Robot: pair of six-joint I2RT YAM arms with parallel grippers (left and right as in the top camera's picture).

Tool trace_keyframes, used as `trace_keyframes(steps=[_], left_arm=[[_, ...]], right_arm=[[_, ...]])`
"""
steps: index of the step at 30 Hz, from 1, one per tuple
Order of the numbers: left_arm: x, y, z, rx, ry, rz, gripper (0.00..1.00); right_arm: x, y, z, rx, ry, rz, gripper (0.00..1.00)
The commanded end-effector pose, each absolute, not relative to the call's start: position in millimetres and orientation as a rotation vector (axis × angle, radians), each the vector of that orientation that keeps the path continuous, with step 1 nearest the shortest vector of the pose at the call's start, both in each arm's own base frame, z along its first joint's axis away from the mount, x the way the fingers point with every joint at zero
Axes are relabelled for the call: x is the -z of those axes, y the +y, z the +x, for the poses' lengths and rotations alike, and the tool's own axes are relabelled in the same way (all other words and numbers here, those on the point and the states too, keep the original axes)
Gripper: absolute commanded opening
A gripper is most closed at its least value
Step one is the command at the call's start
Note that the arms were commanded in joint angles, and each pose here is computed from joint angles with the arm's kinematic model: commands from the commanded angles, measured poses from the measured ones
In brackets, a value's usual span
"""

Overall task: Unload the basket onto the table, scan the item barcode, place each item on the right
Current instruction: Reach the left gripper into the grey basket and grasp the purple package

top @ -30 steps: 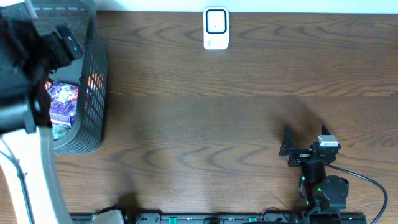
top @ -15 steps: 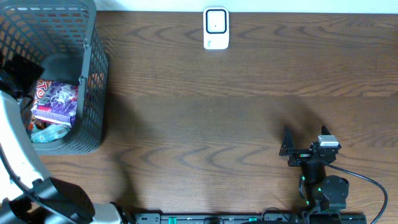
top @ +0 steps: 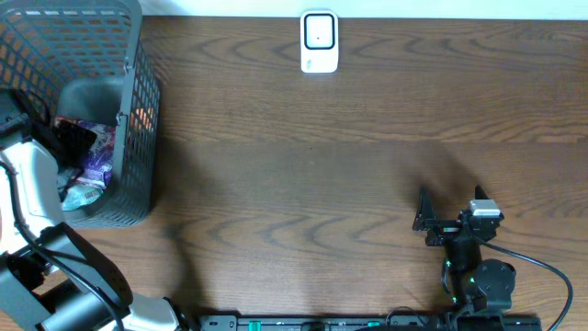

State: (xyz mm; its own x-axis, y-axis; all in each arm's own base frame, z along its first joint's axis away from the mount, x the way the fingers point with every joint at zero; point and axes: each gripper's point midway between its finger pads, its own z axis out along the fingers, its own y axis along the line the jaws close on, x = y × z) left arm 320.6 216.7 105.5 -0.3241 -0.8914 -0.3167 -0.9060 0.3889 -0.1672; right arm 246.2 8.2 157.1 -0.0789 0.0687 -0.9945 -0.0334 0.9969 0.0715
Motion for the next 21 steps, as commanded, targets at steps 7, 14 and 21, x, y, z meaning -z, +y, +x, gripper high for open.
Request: trace_keyframes(steps=[7,14,21], left_arm=[[-63.4,205.7,318.3,-0.001,2.353,-1.592,0.66],[-69.9,205.0,325.2,0.035,2.335,-1.573,0.07],[-144.7,203.3,339.8,0.114,2.179,-1.444,0.07]], right_arm=[[-156.3,5.8,246.2,-0.068,1.647,0.03,0.99],[-156.3,5.8,246.2,-0.068,1.647,0.03,0.99],[-156.3,5.8,246.2,-0.068,1.647,0.03,0.99]])
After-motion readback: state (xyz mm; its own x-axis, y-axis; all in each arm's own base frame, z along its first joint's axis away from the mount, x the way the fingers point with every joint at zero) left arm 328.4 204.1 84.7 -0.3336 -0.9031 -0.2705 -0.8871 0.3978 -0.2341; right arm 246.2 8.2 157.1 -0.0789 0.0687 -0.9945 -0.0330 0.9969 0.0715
